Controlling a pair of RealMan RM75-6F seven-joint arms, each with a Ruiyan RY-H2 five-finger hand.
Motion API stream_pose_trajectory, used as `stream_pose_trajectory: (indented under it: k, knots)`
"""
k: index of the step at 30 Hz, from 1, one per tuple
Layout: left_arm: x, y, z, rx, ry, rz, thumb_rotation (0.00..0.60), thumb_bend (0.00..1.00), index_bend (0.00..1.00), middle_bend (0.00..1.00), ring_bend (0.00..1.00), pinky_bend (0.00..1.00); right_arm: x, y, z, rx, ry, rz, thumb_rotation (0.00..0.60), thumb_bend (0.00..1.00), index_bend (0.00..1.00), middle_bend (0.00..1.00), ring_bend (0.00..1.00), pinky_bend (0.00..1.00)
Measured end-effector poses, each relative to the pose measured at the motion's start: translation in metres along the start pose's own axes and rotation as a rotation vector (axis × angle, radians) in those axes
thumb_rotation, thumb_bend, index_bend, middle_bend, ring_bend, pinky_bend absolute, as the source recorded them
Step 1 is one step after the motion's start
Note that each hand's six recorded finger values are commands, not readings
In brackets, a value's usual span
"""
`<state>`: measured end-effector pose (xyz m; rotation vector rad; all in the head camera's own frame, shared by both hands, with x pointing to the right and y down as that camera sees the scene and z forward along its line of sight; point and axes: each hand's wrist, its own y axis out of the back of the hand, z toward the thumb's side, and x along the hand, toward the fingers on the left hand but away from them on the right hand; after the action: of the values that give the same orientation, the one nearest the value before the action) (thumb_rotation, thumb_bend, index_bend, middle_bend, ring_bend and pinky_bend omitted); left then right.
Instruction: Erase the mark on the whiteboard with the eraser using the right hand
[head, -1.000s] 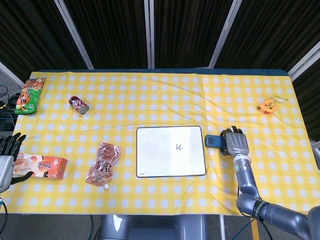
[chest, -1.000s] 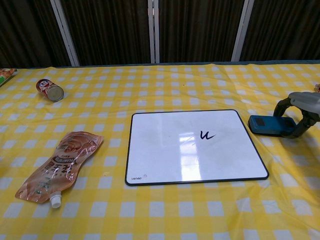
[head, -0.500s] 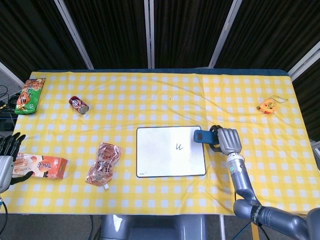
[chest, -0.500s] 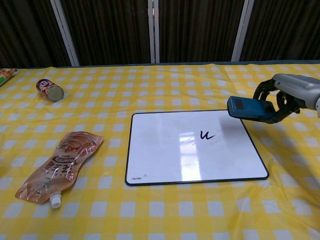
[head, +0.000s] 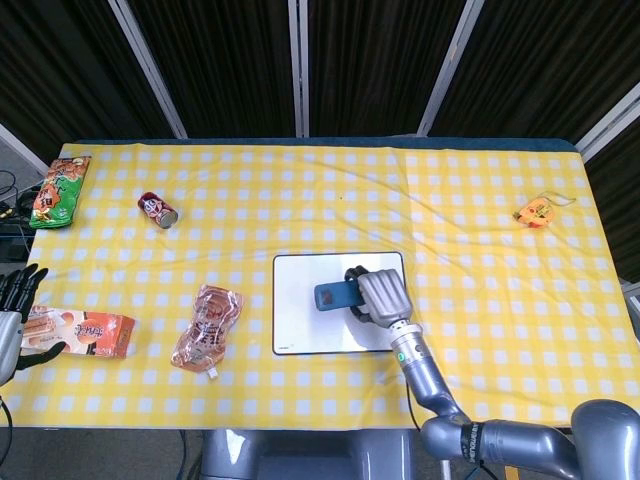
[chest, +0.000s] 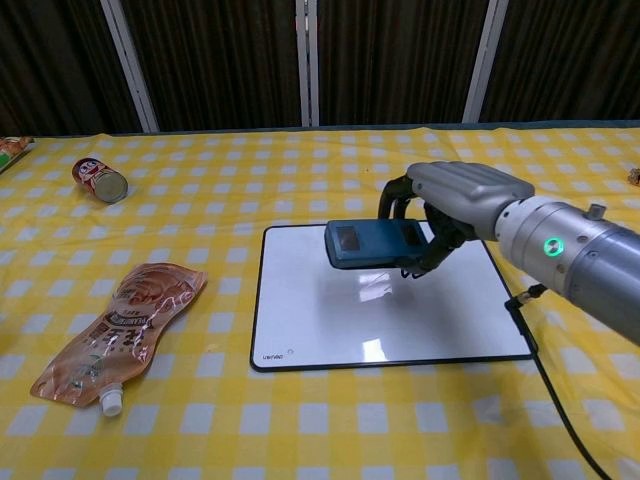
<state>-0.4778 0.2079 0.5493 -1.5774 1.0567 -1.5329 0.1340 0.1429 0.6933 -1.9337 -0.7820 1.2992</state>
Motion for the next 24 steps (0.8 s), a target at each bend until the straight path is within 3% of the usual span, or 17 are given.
stream_pose_trajectory:
  k: [3, 10, 24]
  knots:
    - [0.000, 0.001, -0.003, -0.010, 0.012, 0.001, 0.600, 0.11, 0.00, 0.00, 0.00, 0.00, -0.004, -0.012, 0.017, 0.005, 0.014, 0.019, 0.600, 0.31, 0.81, 0.70, 0.70, 0.77]
    - [0.002, 0.001, -0.007, -0.026, 0.028, 0.003, 0.600, 0.11, 0.00, 0.00, 0.00, 0.00, -0.017, -0.034, 0.022, 0.039, -0.009, 0.040, 0.600, 0.31, 0.81, 0.70, 0.70, 0.77]
    - [0.003, 0.001, -0.008, -0.042, 0.038, 0.013, 0.600, 0.11, 0.00, 0.00, 0.00, 0.00, -0.022, -0.053, -0.004, 0.069, -0.075, 0.064, 0.600, 0.31, 0.82, 0.70, 0.70, 0.77]
